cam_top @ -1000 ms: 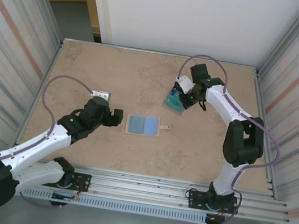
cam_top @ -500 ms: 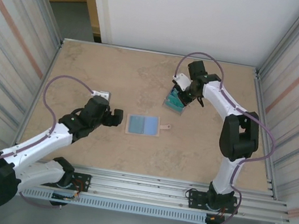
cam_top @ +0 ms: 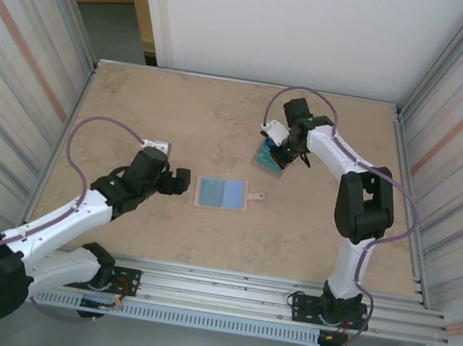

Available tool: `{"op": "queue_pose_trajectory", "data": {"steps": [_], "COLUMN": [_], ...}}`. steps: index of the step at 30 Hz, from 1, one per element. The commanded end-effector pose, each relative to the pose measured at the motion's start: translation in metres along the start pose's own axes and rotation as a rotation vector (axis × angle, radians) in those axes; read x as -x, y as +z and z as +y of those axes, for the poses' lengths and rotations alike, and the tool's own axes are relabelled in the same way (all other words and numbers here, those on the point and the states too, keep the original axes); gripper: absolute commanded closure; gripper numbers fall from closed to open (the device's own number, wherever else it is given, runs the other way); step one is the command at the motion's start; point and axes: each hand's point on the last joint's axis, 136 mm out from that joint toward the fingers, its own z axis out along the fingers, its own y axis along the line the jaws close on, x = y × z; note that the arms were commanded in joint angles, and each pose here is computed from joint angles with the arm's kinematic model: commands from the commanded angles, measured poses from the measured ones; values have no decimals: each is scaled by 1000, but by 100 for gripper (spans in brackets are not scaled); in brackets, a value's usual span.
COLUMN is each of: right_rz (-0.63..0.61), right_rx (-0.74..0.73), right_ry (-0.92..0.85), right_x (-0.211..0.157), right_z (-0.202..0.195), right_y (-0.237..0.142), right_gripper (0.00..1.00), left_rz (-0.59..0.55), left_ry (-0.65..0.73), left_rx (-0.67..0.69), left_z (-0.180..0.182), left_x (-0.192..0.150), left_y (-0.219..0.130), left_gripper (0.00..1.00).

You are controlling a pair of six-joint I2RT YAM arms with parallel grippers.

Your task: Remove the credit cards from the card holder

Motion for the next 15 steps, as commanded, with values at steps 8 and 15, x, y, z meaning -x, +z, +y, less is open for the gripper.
{"op": "queue_pose_trajectory", "data": {"steps": [8, 15], "right_rz": [-15, -112], "right_rx": [15, -9], "right_ry": [10, 133], "right_x": [10, 25], "right_z": [7, 13], "right_y": [-17, -52], "right_gripper": [72, 71], "left_rz": [-27, -38], "left_ry": [-39, -73], "left_rx": [-9, -5], "left_z": [-1, 3], "left_x": [10, 10], "left_y": [-2, -3], "left_gripper": [1, 1]}}
